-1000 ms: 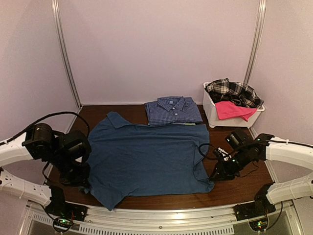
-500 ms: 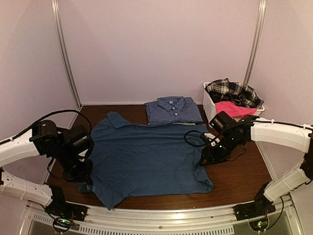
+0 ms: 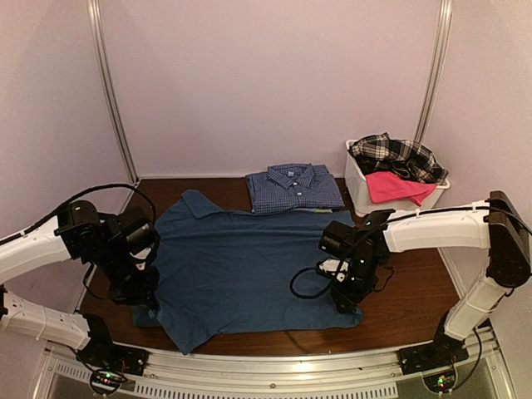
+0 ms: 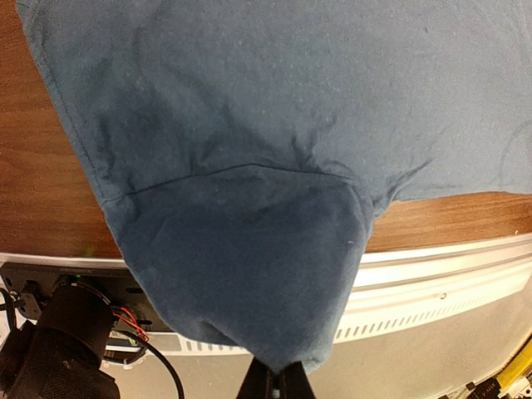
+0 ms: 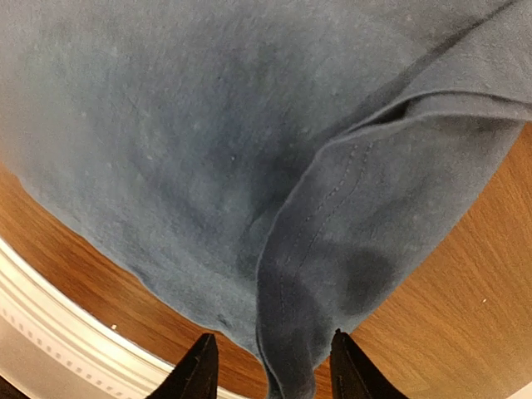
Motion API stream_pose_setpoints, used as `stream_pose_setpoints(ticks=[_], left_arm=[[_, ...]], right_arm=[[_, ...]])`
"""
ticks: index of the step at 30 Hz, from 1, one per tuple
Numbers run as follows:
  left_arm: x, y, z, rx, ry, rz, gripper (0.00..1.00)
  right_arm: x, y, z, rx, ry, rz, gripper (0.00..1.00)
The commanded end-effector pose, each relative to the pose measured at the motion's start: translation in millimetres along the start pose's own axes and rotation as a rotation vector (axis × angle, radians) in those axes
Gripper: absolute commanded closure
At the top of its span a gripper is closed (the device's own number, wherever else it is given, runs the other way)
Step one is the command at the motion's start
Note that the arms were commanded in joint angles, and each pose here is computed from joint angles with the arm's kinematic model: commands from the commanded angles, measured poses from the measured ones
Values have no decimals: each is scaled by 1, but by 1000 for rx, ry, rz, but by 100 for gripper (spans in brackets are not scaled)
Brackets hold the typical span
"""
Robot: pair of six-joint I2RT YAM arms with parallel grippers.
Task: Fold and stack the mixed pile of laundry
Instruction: Pick up the flattened T-shirt from the center of the board.
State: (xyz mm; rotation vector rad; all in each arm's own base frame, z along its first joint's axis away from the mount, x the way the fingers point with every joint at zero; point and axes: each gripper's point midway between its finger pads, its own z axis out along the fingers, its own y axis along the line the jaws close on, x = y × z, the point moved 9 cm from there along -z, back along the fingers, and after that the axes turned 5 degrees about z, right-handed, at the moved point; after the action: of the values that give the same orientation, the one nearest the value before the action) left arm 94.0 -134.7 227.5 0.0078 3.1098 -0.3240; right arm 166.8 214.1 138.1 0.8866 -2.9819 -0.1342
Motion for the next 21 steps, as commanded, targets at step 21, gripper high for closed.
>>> stream_pose_setpoints(ticks=[21], left_arm=[[-27,12,-22,79,-77,-82,100]], right_arm=[[79,-65,-10,-607,-253,858,100]])
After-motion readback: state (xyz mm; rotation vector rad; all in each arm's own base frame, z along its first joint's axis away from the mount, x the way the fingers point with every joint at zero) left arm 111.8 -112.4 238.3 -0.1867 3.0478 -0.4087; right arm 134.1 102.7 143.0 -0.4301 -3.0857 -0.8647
